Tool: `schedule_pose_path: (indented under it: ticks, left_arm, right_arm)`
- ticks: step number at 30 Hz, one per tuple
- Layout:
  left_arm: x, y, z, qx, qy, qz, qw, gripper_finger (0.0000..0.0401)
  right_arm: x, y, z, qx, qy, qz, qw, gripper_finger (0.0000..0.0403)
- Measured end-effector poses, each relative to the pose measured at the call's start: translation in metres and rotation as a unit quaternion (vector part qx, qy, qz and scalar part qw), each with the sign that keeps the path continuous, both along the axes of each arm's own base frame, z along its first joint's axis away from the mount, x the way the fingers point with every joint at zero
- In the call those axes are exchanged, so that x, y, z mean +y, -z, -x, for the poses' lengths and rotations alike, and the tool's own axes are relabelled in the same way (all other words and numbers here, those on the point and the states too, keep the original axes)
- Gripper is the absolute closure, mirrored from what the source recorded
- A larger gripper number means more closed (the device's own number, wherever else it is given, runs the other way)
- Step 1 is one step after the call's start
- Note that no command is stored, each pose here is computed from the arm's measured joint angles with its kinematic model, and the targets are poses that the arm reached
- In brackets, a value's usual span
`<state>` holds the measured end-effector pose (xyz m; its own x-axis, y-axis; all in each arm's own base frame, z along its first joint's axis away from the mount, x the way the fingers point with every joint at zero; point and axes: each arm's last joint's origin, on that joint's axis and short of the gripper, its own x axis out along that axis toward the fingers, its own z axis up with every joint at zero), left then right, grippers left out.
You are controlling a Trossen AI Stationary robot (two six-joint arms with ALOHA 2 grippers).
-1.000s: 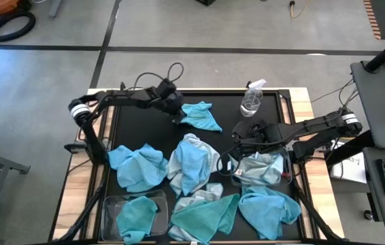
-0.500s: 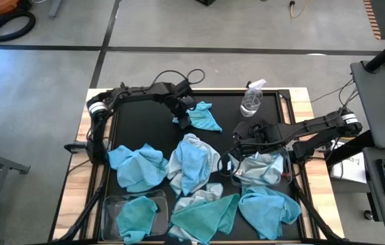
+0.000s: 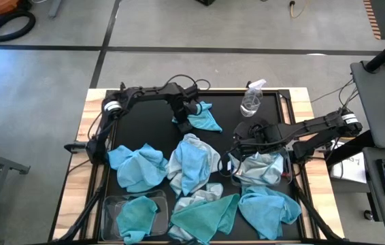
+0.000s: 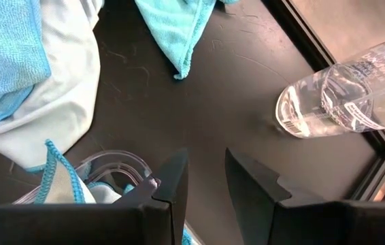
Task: Sort microfiber towel by color & place in baskets
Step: Put the blue towel into the bottom transparent bin
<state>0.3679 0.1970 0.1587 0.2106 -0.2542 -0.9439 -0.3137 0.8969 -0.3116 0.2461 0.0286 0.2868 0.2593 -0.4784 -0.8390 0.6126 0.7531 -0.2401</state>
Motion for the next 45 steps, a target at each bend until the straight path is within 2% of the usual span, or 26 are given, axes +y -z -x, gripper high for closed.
schedule_pose_path:
  ticks: [6, 15, 21, 30, 33, 45]
  left_arm:
    - [-0.003, 0.01, -0.003, 0.014, 0.0, 0.005, 1.0, 0.029]
    - [-0.002, 0.011, -0.003, 0.023, -0.013, -0.001, 1.0, 0.0286]
    - [-0.005, 0.0, -0.005, -0.002, -0.005, 0.026, 1.0, 0.0286]
    - [-0.003, -0.052, -0.026, -0.071, 0.039, -0.014, 0.997, 0.0286]
    - [-0.001, -0.062, -0.029, -0.088, 0.049, -0.024, 0.995, 0.0286]
    - [0.0, -0.048, -0.027, -0.04, 0.072, 0.001, 0.997, 0.0272]
  right_arm:
    - [0.0, 0.003, 0.001, 0.009, -0.007, 0.003, 1.0, 0.031]
    - [-0.001, 0.015, 0.004, 0.029, -0.006, 0.006, 1.0, 0.031]
    - [-0.001, 0.018, 0.005, 0.034, -0.005, 0.007, 0.999, 0.031]
    - [-0.001, 0.018, 0.005, 0.034, -0.005, 0.007, 0.999, 0.031]
    - [-0.001, 0.018, 0.005, 0.034, -0.005, 0.007, 0.999, 0.031]
    - [0.0, 0.019, 0.005, 0.037, -0.008, -0.002, 0.999, 0.031]
